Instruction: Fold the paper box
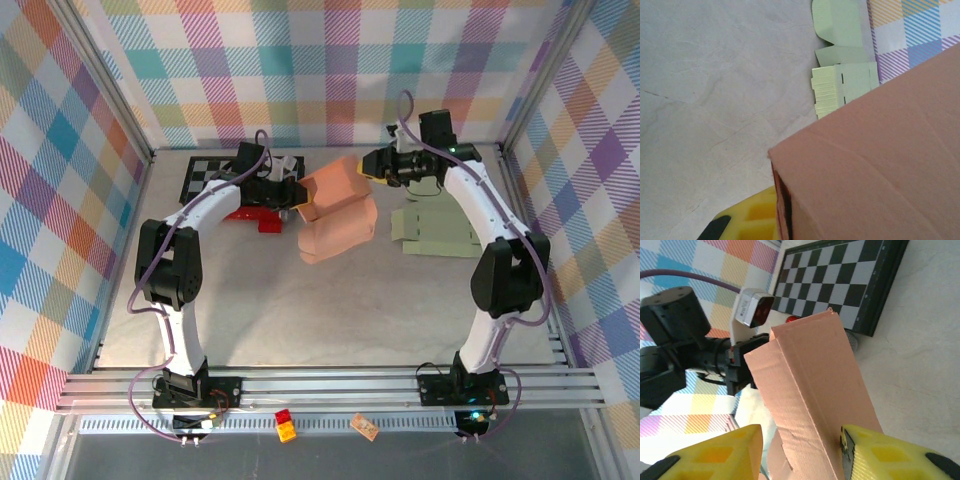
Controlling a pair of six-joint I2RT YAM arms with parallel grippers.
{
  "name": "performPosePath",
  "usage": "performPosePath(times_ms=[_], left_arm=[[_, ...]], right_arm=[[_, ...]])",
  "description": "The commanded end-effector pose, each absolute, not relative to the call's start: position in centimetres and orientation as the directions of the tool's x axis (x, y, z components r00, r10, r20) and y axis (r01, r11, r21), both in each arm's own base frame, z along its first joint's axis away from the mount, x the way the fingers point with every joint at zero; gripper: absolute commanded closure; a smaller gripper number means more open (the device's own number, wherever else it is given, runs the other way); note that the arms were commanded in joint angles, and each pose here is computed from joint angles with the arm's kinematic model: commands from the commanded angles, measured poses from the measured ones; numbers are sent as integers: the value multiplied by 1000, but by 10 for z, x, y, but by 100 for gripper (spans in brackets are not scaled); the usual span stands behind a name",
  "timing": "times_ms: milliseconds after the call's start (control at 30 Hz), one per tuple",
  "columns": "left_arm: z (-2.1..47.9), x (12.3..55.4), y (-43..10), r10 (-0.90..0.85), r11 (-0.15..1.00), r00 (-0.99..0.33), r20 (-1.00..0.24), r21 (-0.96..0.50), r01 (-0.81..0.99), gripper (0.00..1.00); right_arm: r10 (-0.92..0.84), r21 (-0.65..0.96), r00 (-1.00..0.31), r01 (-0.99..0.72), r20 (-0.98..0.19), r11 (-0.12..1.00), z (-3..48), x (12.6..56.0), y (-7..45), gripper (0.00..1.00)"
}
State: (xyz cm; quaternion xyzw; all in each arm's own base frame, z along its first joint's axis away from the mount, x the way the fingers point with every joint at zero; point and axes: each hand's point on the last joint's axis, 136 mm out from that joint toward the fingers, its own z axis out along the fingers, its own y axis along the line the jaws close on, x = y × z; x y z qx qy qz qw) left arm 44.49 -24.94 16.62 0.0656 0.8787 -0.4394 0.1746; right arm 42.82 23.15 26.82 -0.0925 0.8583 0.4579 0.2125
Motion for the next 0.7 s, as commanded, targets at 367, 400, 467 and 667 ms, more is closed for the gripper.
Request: performPosePath(times_ms=[367, 400, 467, 667], left_arm=[[181, 439, -252, -12, 611, -918, -395, -730, 306, 100], [181, 439, -252, -11, 610, -919, -395, -730, 307, 100], [182, 438, -252, -8, 611, -918, -395, -729, 309, 100], [181, 436, -253, 0, 612, -919, -395, -727, 312, 100]], right_arm=[[-68, 568, -879, -362, -471, 739, 240, 430, 236, 68], [-72, 551, -878, -358, -473, 754, 238, 431, 235, 69], [-84, 515, -872, -359, -481, 778, 237, 433, 234, 70], [-130, 424, -864, -364, -487, 829, 226, 436, 237, 75]])
